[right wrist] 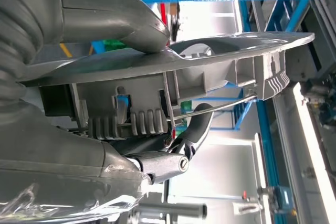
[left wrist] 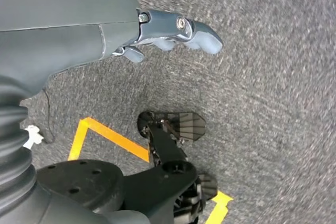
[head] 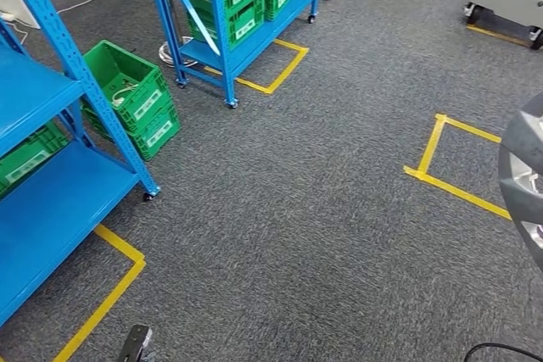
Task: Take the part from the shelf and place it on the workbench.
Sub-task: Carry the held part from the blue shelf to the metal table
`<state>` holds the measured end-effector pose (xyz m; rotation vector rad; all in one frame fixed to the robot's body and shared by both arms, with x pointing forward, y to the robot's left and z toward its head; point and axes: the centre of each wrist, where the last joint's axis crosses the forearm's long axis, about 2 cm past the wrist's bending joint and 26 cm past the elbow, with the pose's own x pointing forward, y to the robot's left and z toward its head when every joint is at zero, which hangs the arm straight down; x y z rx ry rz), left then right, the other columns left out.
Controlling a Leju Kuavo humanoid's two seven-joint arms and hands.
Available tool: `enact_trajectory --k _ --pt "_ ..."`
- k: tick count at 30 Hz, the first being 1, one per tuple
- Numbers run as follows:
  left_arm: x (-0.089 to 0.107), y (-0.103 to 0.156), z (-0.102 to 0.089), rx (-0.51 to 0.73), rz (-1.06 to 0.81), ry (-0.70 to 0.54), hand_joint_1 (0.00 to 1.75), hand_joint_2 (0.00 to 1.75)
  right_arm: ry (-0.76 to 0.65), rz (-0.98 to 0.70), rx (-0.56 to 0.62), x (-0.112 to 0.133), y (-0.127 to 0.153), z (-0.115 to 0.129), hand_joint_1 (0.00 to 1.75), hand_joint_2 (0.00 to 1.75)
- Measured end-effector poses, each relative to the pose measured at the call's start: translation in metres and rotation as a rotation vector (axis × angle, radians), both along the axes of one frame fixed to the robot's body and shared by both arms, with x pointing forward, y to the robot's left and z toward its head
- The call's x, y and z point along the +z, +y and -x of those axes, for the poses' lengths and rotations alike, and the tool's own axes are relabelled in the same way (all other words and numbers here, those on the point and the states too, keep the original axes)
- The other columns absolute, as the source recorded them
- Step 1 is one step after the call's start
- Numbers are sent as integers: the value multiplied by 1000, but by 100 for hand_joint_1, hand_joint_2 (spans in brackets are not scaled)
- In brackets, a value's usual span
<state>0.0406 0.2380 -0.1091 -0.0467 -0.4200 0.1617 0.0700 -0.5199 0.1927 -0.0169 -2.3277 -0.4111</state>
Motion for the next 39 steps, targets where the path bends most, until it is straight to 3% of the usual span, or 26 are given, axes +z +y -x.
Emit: enact_trajectory --k 17,27,34,39 --pt "0 0 3 -22 2 26 0 175 40 9 -14 2 -3 7 175 175" --pt "0 -2 1 -18 12 15 0 175 144 43 -162 6 -18 31 175 175" --pt "0 0 3 33 16 38 0 175 174 50 -286 -1 -17 11 175 175" --pt "-1 8 1 61 17 49 0 175 154 23 -358 -12 -4 -30 175 175"
